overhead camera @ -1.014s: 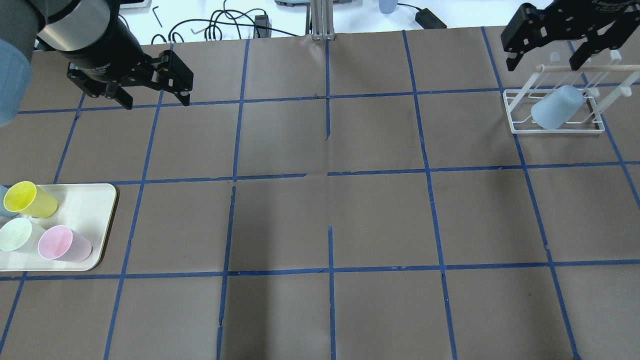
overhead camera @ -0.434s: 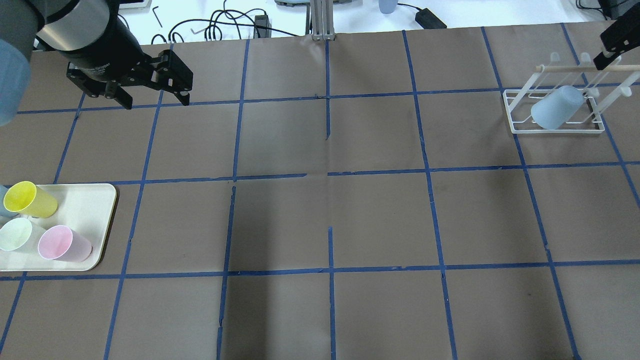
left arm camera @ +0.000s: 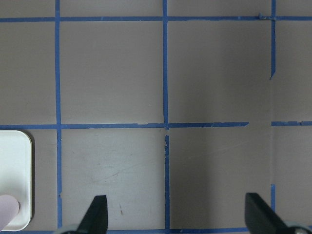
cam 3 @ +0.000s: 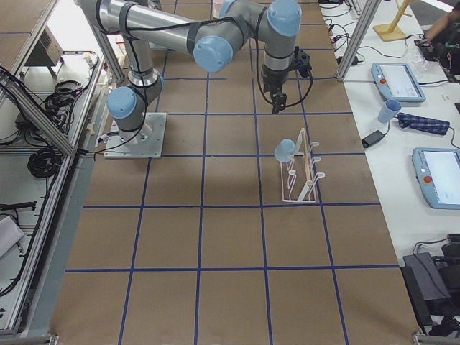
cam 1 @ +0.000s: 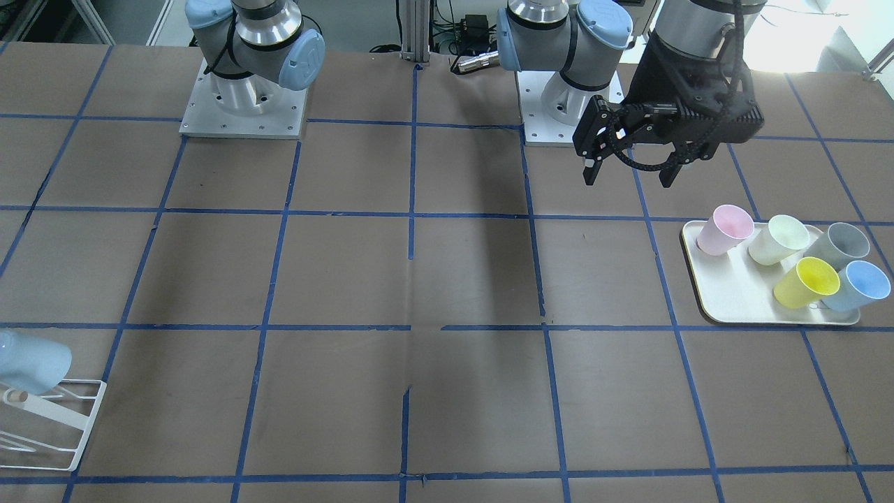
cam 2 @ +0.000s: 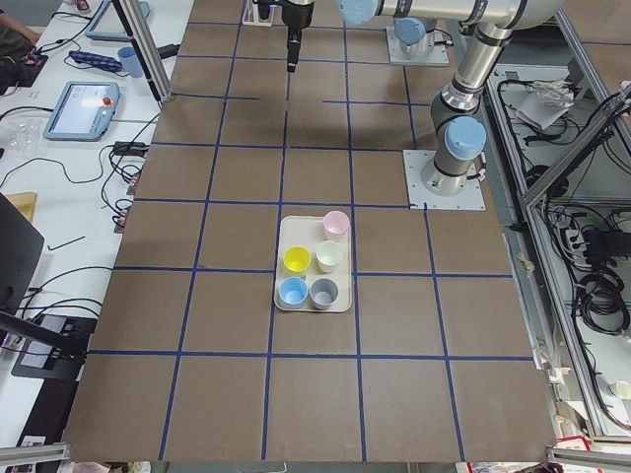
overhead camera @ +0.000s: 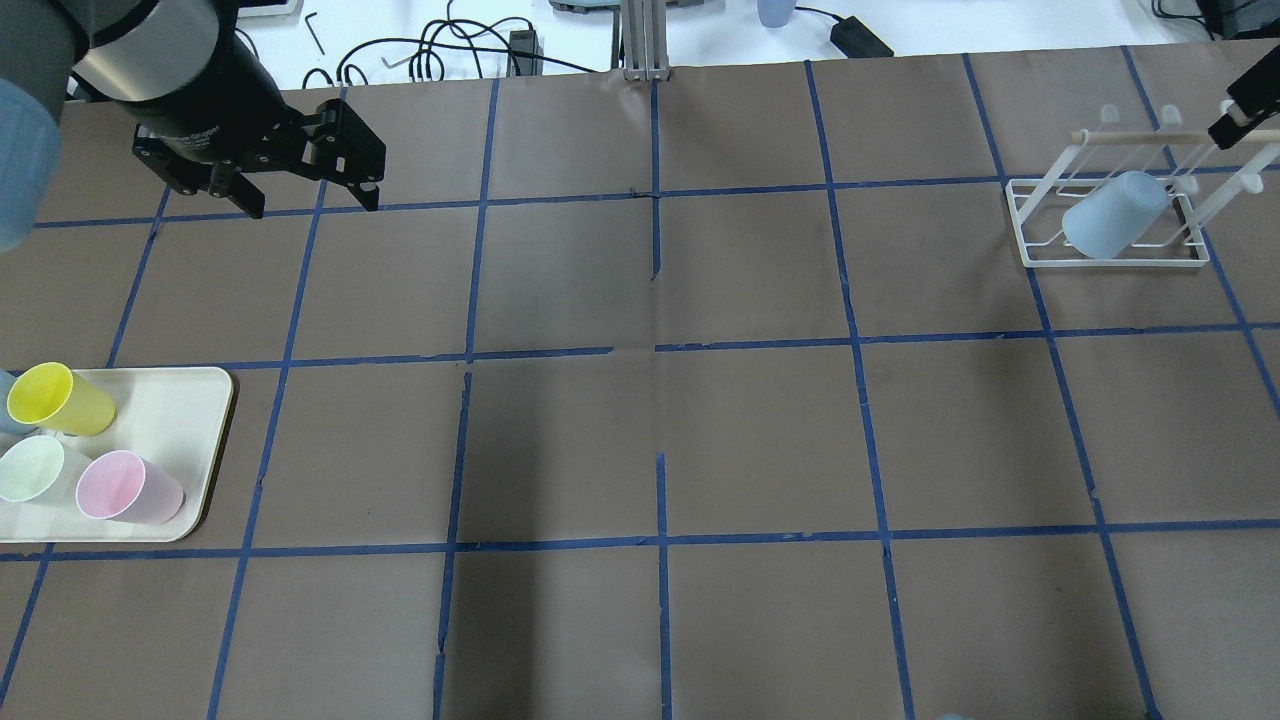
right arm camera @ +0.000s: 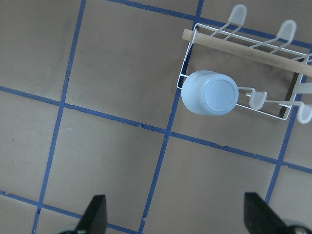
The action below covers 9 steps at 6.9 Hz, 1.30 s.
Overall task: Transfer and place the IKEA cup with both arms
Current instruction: 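Lower the right gripper around the light blue cup and close it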
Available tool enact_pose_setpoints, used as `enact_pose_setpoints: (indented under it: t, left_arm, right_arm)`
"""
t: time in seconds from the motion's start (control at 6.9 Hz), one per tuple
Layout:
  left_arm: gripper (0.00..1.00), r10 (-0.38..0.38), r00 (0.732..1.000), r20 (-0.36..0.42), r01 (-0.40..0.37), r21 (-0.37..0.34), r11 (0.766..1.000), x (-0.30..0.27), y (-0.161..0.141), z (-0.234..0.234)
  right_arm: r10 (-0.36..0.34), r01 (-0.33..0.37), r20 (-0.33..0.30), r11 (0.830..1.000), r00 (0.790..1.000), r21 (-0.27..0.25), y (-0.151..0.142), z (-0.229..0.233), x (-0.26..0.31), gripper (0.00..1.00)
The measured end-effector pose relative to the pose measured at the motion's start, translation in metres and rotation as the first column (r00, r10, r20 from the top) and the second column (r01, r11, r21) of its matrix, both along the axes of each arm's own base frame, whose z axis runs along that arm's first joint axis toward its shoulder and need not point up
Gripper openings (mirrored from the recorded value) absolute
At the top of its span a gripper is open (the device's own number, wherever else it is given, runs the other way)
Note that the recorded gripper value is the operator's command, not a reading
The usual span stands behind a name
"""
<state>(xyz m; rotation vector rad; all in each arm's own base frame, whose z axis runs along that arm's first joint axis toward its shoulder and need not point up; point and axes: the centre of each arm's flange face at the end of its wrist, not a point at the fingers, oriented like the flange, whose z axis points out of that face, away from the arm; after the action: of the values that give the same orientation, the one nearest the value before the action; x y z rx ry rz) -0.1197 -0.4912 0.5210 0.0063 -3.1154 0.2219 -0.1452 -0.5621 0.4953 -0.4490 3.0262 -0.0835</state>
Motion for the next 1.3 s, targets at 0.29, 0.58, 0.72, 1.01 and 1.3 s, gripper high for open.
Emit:
enact_pose_setpoints:
  t: [0.29,0.58,0.72,1.01,1.3]
  left_arm:
    - [1.0,0.0,1.0,0.0,0.0,0.0,1.0,0.0,0.0,0.0]
    - [1.0,0.0,1.0,0.0,0.0,0.0,1.0,0.0,0.0,0.0]
    - [1.0,0.0,1.0,0.0,0.0,0.0,1.0,0.0,0.0,0.0]
    - [1.0,0.0,1.0,0.0,0.0,0.001,1.0,0.0,0.0,0.0]
    - [1.0,-0.001,1.0,0.0,0.001,0.001,1.0,0.0,0.0,-0.001]
  right_arm:
    - [0.038,-0.038,0.002,0.999,0.999,0.01,-0.024,-0.04,-0.014,1.0]
    - [0.042,-0.042,0.013,0.999,0.999,0.026,-0.05,-0.088,-0.028,1.0]
    - [0.043,-0.044,0.012,0.999,0.999,0.02,-0.062,-0.106,-0.033,1.0]
    - [0.074,-0.074,0.014,0.997,0.997,0.009,-0.078,-0.133,-0.036,1.0]
    - [0.18,-0.18,0.003,0.984,0.984,-0.013,-0.086,-0.153,-0.037,1.0]
